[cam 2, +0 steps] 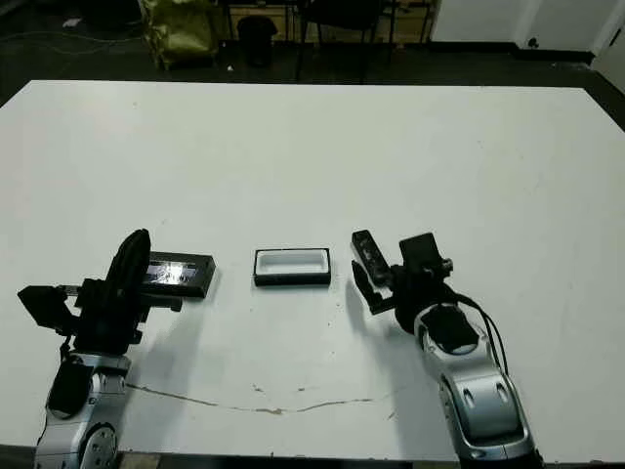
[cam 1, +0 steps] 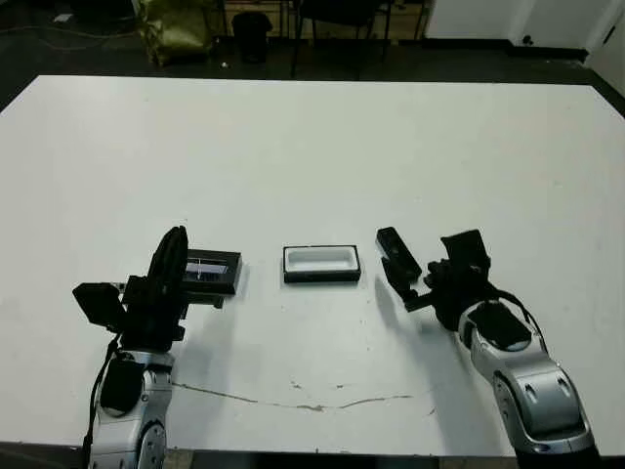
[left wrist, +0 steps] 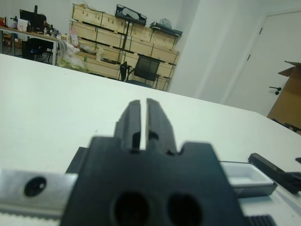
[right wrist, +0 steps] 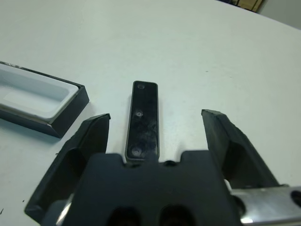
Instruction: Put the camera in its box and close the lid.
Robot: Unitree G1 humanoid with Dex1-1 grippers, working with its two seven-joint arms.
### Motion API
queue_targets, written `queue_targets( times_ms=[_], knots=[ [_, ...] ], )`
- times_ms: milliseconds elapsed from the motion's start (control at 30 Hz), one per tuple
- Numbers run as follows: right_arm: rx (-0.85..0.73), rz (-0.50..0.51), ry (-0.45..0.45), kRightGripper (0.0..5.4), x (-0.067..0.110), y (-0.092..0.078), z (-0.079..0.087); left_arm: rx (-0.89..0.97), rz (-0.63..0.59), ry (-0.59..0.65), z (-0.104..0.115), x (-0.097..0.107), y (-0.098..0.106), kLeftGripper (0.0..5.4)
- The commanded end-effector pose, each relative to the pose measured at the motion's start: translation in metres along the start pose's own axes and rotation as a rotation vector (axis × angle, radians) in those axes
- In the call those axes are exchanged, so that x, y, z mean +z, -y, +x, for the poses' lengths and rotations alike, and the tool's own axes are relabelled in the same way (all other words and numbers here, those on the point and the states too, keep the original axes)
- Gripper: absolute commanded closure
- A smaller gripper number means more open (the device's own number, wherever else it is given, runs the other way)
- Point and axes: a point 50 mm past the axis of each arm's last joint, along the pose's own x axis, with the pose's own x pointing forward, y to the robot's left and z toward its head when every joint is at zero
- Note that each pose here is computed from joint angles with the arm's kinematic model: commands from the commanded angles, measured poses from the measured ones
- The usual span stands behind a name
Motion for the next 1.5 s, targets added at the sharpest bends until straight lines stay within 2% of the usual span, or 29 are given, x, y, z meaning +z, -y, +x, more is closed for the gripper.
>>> queue_targets(
  times_ms=[33,100,200,267,333,433,600,900,1033,1167,1433,1500],
  knots=[
    [0.004,-0.032,-0.06,0.4,-0.007,0.001,0.003,0.008,-0.004,-0.034,-0.003,-0.004,-0.002,5.4],
    [0.007,-0.011,-0.073,0.21,-0.008,-0.001,0.004,0.005,-0.004,-0.029,-0.003,-0.004,-0.003,5.4],
    [0.02,0.03,-0.093,0.54,-0.011,-0.004,0.006,0.007,0.004,-0.025,-0.003,-0.005,-0.002,5.4],
    [0.029,0.052,-0.111,0.56,-0.013,-0.006,0.008,0.014,0.007,-0.031,-0.003,-0.005,-0.001,5.4],
    [0.033,0.052,-0.133,0.73,-0.015,-0.007,0.008,0.021,0.004,-0.036,-0.003,-0.005,-0.001,5.4],
    [0.045,0.068,-0.159,1.34,-0.02,-0.01,0.01,0.013,0.006,-0.034,-0.003,-0.004,-0.001,5.4],
    [0.048,0.22,-0.249,1.38,-0.033,-0.016,0.011,0.014,0.016,-0.027,-0.003,-0.004,-0.001,5.4],
    [-0.033,0.31,-0.315,3.29,-0.057,-0.024,0.011,0.006,0.012,-0.029,-0.002,-0.001,-0.001,5.4],
    [-0.091,0.418,-0.341,4.19,-0.067,-0.029,0.01,0.012,0.013,-0.03,-0.002,0.0,0.0,5.4],
    [-0.108,0.385,-0.328,4.74,-0.068,-0.031,0.009,0.012,0.006,-0.041,-0.003,0.001,0.0,5.4],
    [-0.087,0.355,-0.291,4.76,-0.065,-0.028,0.005,0.019,0.003,-0.054,-0.003,0.002,0.001,5.4],
    [-0.084,0.309,-0.279,4.76,-0.06,-0.024,0.004,0.013,-0.007,-0.053,-0.003,0.002,0.001,5.4]
  ],
)
